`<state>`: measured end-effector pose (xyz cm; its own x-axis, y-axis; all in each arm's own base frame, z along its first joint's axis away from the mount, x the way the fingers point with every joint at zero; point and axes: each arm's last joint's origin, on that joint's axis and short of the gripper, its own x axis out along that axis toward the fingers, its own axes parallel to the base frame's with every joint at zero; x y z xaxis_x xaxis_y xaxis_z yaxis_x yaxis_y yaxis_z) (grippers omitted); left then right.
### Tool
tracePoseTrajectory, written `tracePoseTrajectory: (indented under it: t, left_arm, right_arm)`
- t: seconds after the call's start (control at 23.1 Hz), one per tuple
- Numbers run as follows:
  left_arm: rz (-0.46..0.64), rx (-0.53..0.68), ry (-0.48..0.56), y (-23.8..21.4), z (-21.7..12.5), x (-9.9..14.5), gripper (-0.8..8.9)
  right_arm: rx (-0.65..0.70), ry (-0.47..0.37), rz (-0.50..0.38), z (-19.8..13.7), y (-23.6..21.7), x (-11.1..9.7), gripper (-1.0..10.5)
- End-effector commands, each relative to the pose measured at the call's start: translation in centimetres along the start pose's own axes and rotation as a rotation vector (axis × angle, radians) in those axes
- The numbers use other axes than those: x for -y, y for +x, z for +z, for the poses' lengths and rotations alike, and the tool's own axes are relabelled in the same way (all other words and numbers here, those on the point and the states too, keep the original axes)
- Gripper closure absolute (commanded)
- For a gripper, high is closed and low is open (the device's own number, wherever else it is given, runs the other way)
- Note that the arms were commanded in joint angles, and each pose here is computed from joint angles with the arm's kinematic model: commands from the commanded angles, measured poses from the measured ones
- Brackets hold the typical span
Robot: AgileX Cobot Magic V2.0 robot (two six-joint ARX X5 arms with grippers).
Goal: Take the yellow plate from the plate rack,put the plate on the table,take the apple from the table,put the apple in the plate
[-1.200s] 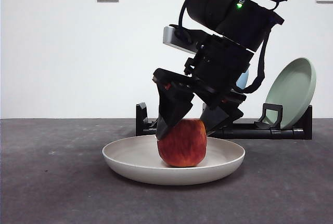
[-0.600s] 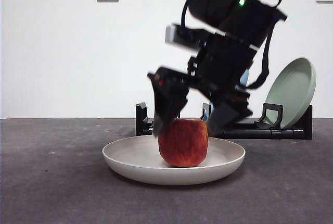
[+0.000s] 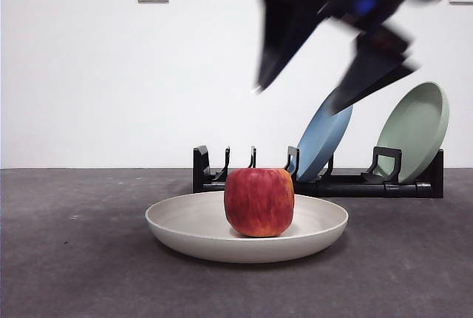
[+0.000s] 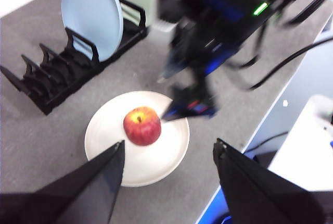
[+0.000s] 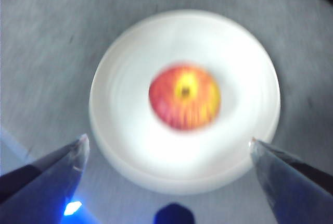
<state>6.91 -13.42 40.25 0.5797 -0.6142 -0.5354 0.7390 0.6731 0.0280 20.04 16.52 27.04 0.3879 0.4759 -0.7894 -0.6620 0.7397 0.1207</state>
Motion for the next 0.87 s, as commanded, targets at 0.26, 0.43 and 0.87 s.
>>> tracePoseTrajectory:
  t: [0.26, 0.43, 0.87]
  left_arm:
    - [-0.036, -0.076, 0.012, 0.0, -0.8, 0.1, 5.33]
    - [-0.098, -0.109, 0.015, 0.0, -1.0, 0.2, 5.36]
    - [-0.111, -0.155, 0.025, -0.1, -1.4, 0.2, 8.22]
  right_arm:
    - [-0.148, 0.035, 0.033, -5.2, -8.2, -1.3, 3.8]
    - [-0.139, 0.069, 0.084, -7.2, -11.0, -1.7, 4.4]
    - [-0.017, 0.066, 0.139, -9.3, -14.3, -2.1, 9.6]
